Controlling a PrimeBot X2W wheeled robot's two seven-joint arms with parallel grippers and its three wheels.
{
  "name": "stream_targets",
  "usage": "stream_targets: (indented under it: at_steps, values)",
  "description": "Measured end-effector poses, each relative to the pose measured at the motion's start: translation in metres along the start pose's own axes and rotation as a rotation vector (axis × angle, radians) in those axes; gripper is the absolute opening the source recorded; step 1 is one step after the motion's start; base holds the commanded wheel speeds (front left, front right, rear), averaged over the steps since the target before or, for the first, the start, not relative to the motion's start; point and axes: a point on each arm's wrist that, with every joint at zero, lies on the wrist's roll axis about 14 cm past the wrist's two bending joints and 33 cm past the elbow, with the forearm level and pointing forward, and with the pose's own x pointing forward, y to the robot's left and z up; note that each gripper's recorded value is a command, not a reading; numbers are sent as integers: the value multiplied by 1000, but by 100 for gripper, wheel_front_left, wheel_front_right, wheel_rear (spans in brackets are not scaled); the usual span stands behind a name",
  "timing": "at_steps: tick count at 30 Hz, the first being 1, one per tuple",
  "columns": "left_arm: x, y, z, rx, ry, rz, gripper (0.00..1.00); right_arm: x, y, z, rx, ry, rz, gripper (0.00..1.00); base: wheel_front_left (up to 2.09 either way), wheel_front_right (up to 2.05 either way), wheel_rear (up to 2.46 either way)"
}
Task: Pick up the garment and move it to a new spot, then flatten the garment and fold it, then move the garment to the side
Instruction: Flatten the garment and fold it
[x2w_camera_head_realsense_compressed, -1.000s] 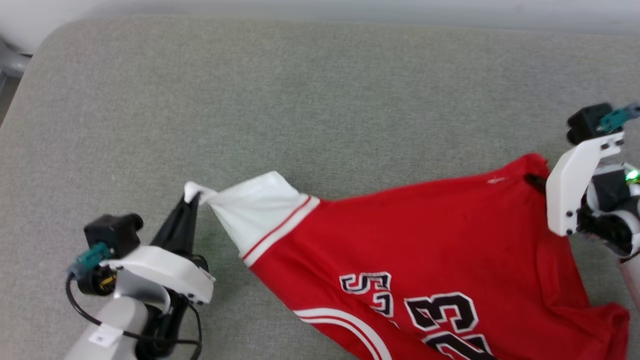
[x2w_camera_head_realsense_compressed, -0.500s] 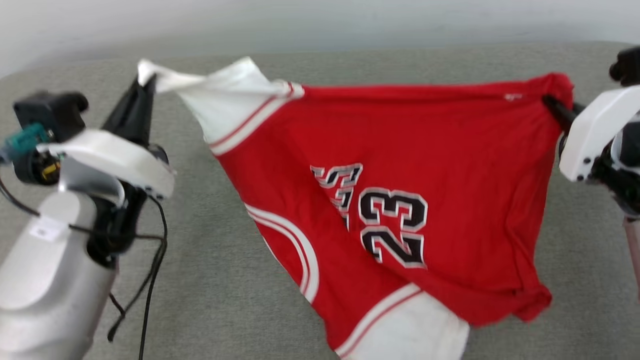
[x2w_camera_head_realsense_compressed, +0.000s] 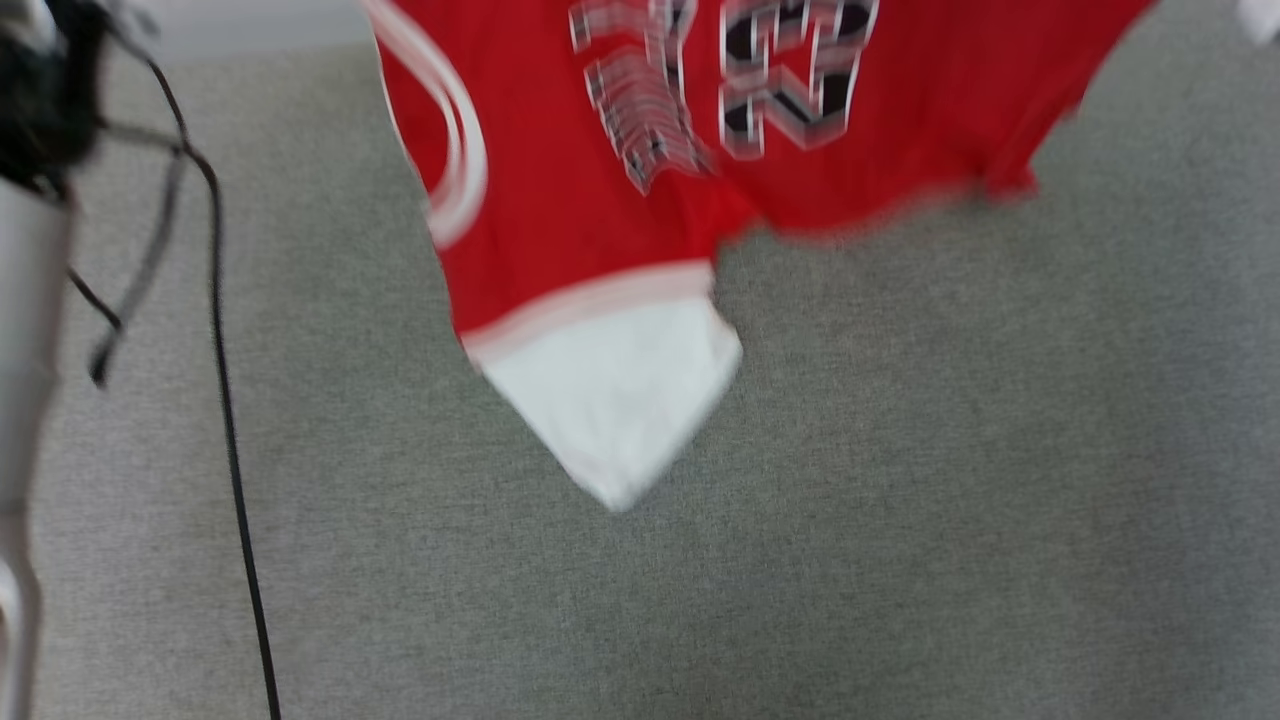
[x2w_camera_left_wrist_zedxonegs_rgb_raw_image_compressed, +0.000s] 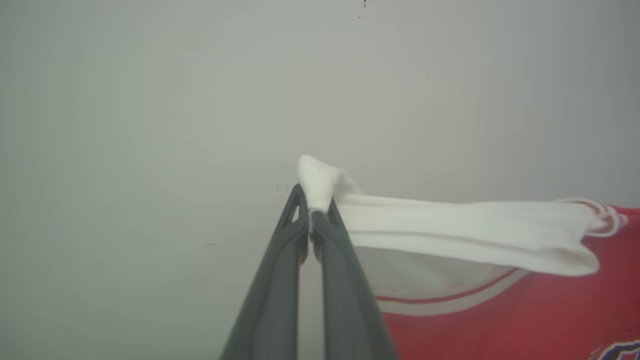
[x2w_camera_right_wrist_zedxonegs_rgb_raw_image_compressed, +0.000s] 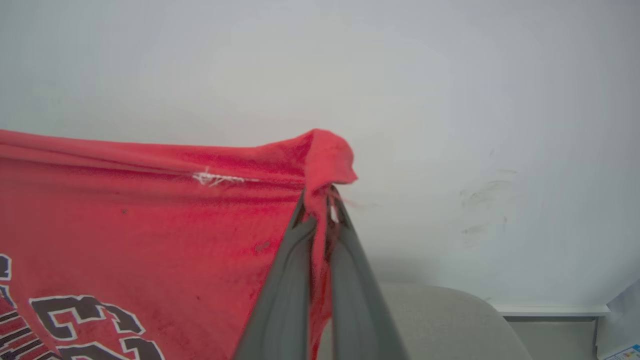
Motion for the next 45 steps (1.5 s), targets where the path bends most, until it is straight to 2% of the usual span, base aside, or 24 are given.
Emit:
stream_targets:
  at_steps: [9, 14, 19, 24, 31, 37, 42, 45]
  values:
    - [59, 23, 52, 67, -150, 31, 0, 48, 2, 71, -23, -227, -28, 0, 0, 0, 0]
    - [78, 36, 38, 72, -144, 49, 0, 80, 13, 67, -28, -237, -16, 0, 0, 0, 0]
    - [89, 56, -4, 61, -70, 84, 0, 110, 24, 36, 5, -194, 4, 0, 0, 0, 0]
    - [93, 68, -53, 36, 8, 100, 0, 135, 35, -14, 27, -111, 22, 0, 0, 0, 0]
    - [75, 78, -119, -27, 116, 120, 0, 148, 52, -81, 75, 10, 56, 0, 0, 0, 0]
    - [32, 81, -161, -88, 217, 150, 0, 123, 55, -134, 96, 122, 67, 0, 0, 0, 0]
    - [-26, 80, -194, -141, 322, 187, 0, 79, 54, -181, 96, 227, 76, 0, 0, 0, 0]
    - [-60, 76, -201, -162, 361, 194, 0, 51, 52, -194, 106, 249, 80, 0, 0, 0, 0]
